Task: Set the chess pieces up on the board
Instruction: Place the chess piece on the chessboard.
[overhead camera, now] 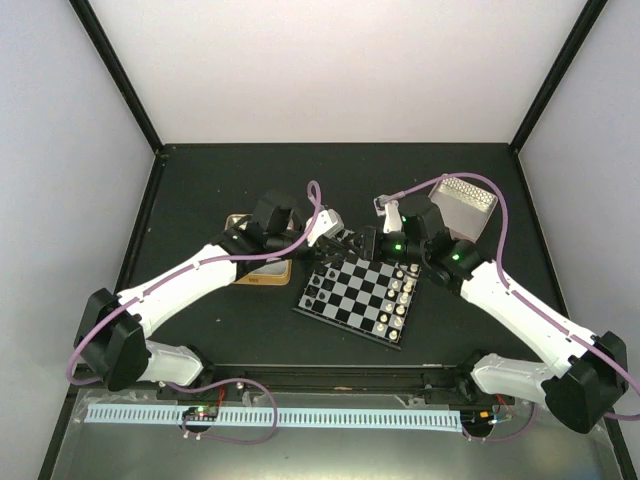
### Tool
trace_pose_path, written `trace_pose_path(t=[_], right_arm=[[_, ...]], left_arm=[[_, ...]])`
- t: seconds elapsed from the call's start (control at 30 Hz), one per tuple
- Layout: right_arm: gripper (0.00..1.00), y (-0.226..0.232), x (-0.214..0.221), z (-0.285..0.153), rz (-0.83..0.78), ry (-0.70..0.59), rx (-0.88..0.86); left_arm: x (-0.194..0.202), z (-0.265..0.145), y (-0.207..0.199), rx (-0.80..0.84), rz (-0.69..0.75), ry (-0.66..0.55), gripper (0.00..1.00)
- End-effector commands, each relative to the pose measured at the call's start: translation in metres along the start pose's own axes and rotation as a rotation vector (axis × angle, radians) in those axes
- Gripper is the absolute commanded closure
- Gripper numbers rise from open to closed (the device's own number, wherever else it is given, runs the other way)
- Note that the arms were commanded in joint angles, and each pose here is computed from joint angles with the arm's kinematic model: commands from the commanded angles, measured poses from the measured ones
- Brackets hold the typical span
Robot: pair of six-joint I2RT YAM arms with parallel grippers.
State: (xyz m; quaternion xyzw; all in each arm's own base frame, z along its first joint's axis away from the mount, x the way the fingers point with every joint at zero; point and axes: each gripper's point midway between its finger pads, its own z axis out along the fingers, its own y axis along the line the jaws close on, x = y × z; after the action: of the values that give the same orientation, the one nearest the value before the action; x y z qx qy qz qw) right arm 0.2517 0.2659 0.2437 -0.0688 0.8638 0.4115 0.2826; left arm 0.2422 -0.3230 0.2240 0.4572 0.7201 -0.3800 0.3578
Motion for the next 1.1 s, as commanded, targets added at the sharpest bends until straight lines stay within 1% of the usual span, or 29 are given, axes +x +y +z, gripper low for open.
trace_pose_path(t=[0.0,0.17,0.23,0.3,0.33,0.37,0.43,0.5,0.6,0.67,0.83,0.87,1.0,1.07], right_arm=[[0.69,0.015,-0.001,0.002,-0.017,0.026,-0.063],[0.78,0.016,0.007,0.009,-0.005,0.076,-0.089],[0.84,0.016,0.010,0.012,0.002,0.092,-0.098],[0.92,0.016,0.011,0.013,0.007,0.094,-0.102],[0.95,0.015,0.010,0.013,0.007,0.088,-0.098],[0.97,0.013,0.009,0.013,0.007,0.080,-0.090],[0.99,0.010,0.005,0.013,-0.002,0.054,-0.069],[0.99,0.005,0.001,0.012,-0.019,0.021,-0.043],[0.99,-0.008,-0.008,0.015,-0.059,-0.034,0.026],[0.99,-0.020,-0.014,0.018,-0.090,-0.071,0.075],[0.99,-0.033,-0.023,0.038,-0.184,-0.114,0.156],[0.99,-0.038,-0.025,0.043,-0.200,-0.121,0.193],[0.99,-0.044,-0.027,0.068,-0.256,-0.108,0.255],[0.99,-0.045,-0.024,0.080,-0.275,-0.102,0.273]], left_arm=[[-0.021,-0.002,-0.009,0.048,0.047,-0.040,0.98],[-0.023,-0.001,-0.009,0.046,0.045,-0.042,0.99],[-0.023,-0.001,-0.008,0.044,0.045,-0.043,0.98],[-0.024,-0.002,-0.007,0.032,0.039,-0.044,0.98],[-0.024,-0.002,-0.005,0.022,0.035,-0.045,0.94],[-0.024,-0.003,-0.004,0.013,0.030,-0.044,0.87],[-0.023,-0.004,0.001,-0.026,0.010,-0.040,0.69],[-0.018,-0.007,0.012,-0.097,-0.016,-0.032,0.54],[-0.006,-0.015,0.027,-0.214,-0.039,-0.031,0.43],[-0.003,-0.031,0.036,-0.316,-0.051,-0.060,0.40],[-0.004,-0.087,0.064,-0.634,-0.132,-0.168,0.38],[-0.009,-0.105,0.064,-0.691,-0.150,-0.217,0.37],[-0.023,-0.163,0.062,-0.854,-0.178,-0.384,0.35],[-0.028,-0.187,0.055,-0.894,-0.164,-0.464,0.32]])
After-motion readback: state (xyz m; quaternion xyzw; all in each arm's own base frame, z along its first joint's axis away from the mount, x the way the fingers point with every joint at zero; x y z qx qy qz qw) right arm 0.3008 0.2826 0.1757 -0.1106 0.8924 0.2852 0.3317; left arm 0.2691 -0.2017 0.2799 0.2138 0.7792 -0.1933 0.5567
